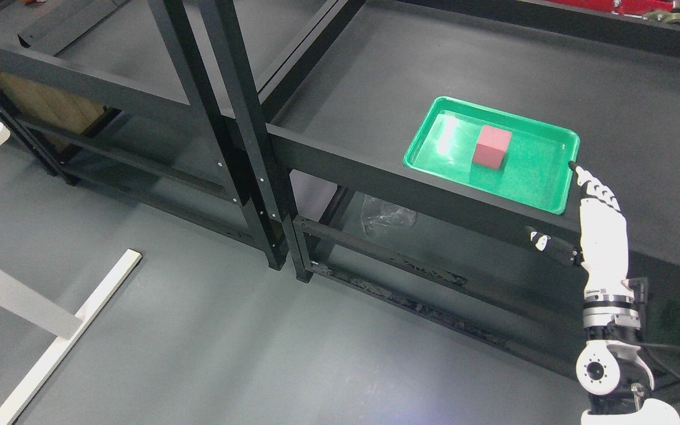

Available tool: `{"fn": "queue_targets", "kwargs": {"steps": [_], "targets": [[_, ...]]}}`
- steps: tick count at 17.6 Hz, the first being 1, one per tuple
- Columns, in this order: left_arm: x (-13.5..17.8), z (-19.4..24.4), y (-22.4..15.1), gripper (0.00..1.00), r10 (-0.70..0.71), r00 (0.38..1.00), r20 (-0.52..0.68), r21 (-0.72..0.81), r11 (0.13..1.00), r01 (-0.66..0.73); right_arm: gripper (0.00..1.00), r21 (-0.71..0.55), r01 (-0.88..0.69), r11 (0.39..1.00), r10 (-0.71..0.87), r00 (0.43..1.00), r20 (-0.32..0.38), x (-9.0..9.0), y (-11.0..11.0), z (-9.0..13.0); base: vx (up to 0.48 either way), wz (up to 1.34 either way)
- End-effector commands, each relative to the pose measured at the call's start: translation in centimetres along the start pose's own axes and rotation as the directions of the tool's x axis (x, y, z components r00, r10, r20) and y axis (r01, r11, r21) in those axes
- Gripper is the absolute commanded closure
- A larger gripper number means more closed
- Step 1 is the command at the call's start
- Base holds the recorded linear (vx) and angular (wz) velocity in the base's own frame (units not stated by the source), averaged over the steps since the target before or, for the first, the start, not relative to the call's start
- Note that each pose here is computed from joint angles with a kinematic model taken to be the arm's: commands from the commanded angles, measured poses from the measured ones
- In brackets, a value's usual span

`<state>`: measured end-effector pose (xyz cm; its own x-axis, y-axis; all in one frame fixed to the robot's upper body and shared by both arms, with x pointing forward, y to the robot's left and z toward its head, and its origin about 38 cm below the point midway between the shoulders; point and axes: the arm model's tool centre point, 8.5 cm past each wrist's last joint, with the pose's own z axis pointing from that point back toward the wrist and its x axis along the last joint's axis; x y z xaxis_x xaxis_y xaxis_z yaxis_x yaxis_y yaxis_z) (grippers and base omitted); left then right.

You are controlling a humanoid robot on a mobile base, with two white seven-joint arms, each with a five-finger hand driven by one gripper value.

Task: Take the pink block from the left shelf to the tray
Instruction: 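Reach the right hand over the green tray toward the pink cube, then close the right hand fingers around the pink cube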

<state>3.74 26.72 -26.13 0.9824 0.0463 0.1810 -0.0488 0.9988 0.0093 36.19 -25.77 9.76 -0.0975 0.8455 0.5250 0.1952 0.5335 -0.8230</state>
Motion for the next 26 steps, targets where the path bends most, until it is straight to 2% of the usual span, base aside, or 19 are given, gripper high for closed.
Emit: {"fn": "queue_targets", "kwargs": {"steps": [1,9,12,15,19,23,26], "targets": [[-0.5,0.2,1.1,0.0,-0.004,1.0,-0.008,0.017,1.0,0.004,0.03,0.104,0.003,0.995,-0.002,1.0,-0.018,-1.0,1.5,0.9,0.216,0.06],[-0.5,0.2,1.1,0.0,-0.004,1.0,-0.008,0.017,1.0,0.004,0.03,0.175,-0.006,0.985,0.008,1.0,-0.011,-0.8,2.5,1.2,0.211,0.04],[-0.5,0.2,1.1,0.0,-0.004,1.0,-0.008,0.017,1.0,0.004,0.03,0.208,-0.011,0.978,0.018,0.999,-0.035,-1.2,2.9,1.1,0.208,0.01],[-0.5,0.2,1.1,0.0,-0.004,1.0,-0.008,0.017,1.0,0.004,0.03,0.258,-0.017,0.966,0.036,0.997,-0.068,-1.5,4.4,1.0,0.207,0.0],[-0.5,0.2,1.1,0.0,-0.004,1.0,-0.008,0.017,1.0,0.004,0.03,0.307,-0.056,0.95,0.082,0.994,-0.071,-2.4,5.0,1.1,0.172,0.01],[-0.5,0.2,1.1,0.0,-0.004,1.0,-0.008,0.017,1.0,0.004,0.03,0.332,-0.096,0.938,0.125,0.99,-0.065,-4.2,4.4,2.1,0.135,0.01],[-0.5,0.2,1.1,0.0,-0.004,1.0,-0.008,0.017,1.0,0.004,0.02,0.346,-0.103,0.933,0.134,0.989,-0.068,-4.8,4.4,2.8,0.105,0.02]]}}
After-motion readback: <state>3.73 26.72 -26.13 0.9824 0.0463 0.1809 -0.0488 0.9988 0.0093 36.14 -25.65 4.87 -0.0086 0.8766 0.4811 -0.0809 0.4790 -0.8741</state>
